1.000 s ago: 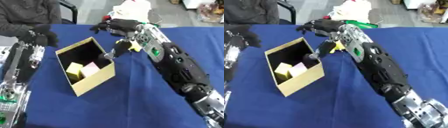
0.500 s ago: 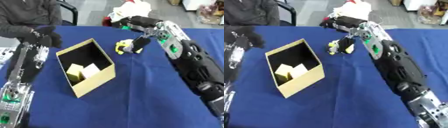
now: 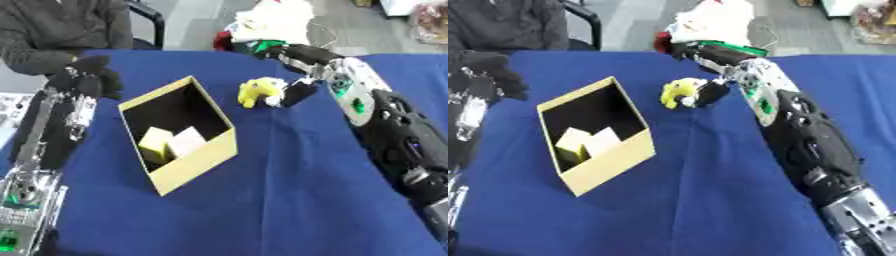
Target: Pick up objects on the table and place them in the box.
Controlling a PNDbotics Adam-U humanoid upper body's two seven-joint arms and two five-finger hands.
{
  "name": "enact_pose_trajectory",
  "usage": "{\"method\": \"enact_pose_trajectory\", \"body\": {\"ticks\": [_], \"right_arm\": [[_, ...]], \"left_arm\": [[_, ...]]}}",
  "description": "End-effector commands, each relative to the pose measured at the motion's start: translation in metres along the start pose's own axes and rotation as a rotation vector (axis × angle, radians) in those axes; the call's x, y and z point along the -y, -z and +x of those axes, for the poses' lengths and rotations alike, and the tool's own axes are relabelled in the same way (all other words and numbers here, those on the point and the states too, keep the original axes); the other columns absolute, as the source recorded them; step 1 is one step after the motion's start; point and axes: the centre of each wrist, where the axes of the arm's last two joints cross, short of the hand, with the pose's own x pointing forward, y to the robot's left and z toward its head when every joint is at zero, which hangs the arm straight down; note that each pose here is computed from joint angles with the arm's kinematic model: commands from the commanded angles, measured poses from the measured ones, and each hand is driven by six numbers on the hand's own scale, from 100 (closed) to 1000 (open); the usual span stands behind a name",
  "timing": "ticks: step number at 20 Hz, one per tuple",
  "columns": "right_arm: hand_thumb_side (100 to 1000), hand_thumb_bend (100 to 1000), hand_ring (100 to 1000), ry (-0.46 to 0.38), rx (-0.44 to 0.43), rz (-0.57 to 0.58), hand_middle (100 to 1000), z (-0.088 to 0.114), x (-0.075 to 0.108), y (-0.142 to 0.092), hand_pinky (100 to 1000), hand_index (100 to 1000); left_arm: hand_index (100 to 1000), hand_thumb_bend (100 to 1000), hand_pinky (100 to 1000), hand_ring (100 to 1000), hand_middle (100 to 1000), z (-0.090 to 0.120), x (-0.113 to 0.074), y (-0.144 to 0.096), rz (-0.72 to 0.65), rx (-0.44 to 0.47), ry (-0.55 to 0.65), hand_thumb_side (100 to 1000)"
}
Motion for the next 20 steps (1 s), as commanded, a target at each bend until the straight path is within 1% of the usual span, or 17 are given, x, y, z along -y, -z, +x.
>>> {"method": "enact_pose_trajectory", "body": {"ticks": [1, 7, 13, 20], "right_arm": [[430, 373, 937, -0.023, -0.018, -0.036, 876, -0.005, 0.011, -0.002, 847, 981], [450, 369, 940, -0.011, -0.046, -0.035, 878, -0.008, 0.004, -0.001, 847, 982], [454, 343, 932, -0.015, -0.091, -0.061, 844, -0.012, -0.001, -0.001, 839, 968], [460, 259, 924, -0.015, -0.130, -0.082, 805, -0.019, -0.012, -0.004, 834, 933]], "left_arm": [[823, 116, 629, 647, 619, 0.004, -0.005, 0.004, 0.001, 0.020, 0.014, 681], [823, 115, 629, 647, 618, 0.004, -0.004, 0.004, 0.000, 0.021, 0.007, 684], [823, 113, 629, 647, 618, 0.004, -0.003, 0.005, -0.002, 0.023, 0.001, 687], [824, 112, 629, 647, 618, 0.004, -0.003, 0.006, -0.006, 0.025, -0.003, 690]]}}
